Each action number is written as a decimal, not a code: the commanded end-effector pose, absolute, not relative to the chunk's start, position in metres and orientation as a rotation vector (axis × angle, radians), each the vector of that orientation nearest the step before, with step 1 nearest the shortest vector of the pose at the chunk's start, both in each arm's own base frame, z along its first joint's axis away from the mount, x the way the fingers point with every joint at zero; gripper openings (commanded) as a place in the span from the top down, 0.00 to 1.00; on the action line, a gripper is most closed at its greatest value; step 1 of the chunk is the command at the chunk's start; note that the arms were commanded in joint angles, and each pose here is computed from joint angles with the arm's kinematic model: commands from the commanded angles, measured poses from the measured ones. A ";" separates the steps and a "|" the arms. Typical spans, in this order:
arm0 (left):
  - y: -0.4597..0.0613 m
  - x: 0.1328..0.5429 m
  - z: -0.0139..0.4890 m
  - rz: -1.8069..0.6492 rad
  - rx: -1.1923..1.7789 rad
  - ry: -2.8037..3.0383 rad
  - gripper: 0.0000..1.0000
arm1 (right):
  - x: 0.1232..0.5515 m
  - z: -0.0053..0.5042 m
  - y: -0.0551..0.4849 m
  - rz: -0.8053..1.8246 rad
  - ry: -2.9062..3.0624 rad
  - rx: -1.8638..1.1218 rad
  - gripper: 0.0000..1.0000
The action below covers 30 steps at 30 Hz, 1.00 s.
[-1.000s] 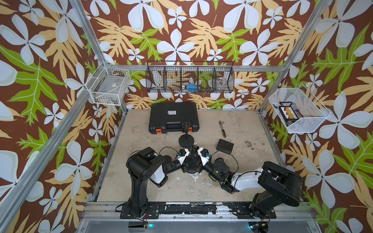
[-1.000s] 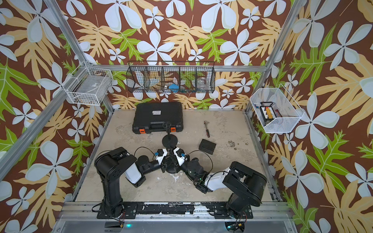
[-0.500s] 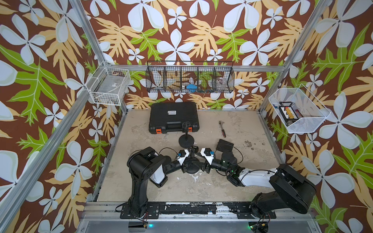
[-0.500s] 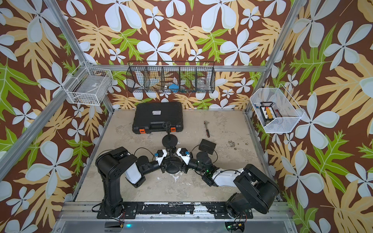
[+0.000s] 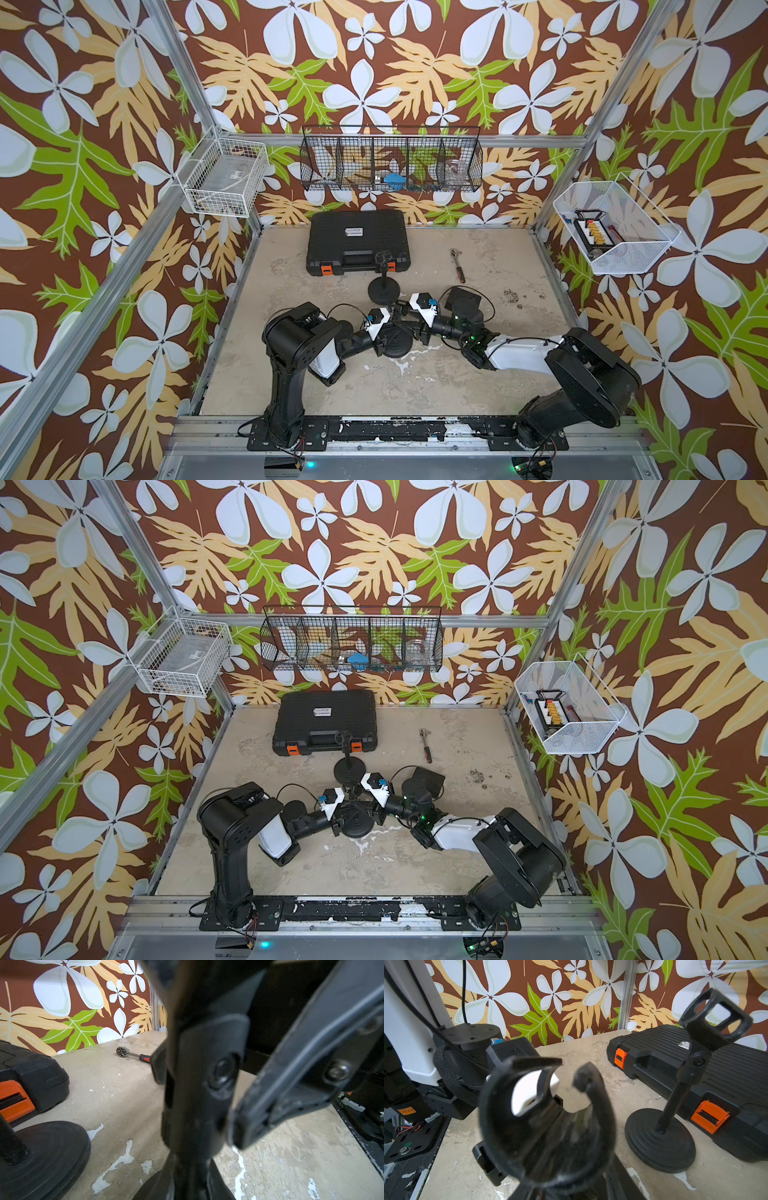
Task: Assemble a microphone stand
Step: Pick up the microphone stand at the center of the board.
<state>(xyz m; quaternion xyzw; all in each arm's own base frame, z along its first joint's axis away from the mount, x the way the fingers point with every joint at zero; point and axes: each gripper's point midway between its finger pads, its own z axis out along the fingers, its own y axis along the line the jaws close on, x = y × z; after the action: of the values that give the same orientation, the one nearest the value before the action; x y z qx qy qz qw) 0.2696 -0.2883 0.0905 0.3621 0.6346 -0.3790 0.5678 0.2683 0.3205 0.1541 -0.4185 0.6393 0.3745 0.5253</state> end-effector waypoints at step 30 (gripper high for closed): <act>-0.257 0.272 0.202 -1.096 0.395 1.531 0.50 | 0.294 0.238 0.322 0.891 1.447 -0.815 1.00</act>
<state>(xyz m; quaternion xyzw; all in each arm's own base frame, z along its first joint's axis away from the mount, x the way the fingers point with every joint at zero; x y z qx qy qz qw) 0.2592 -0.2564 0.2151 0.2140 0.5971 -0.4614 0.6203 0.2867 0.3242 0.2163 -0.3719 0.6278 0.3851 0.5651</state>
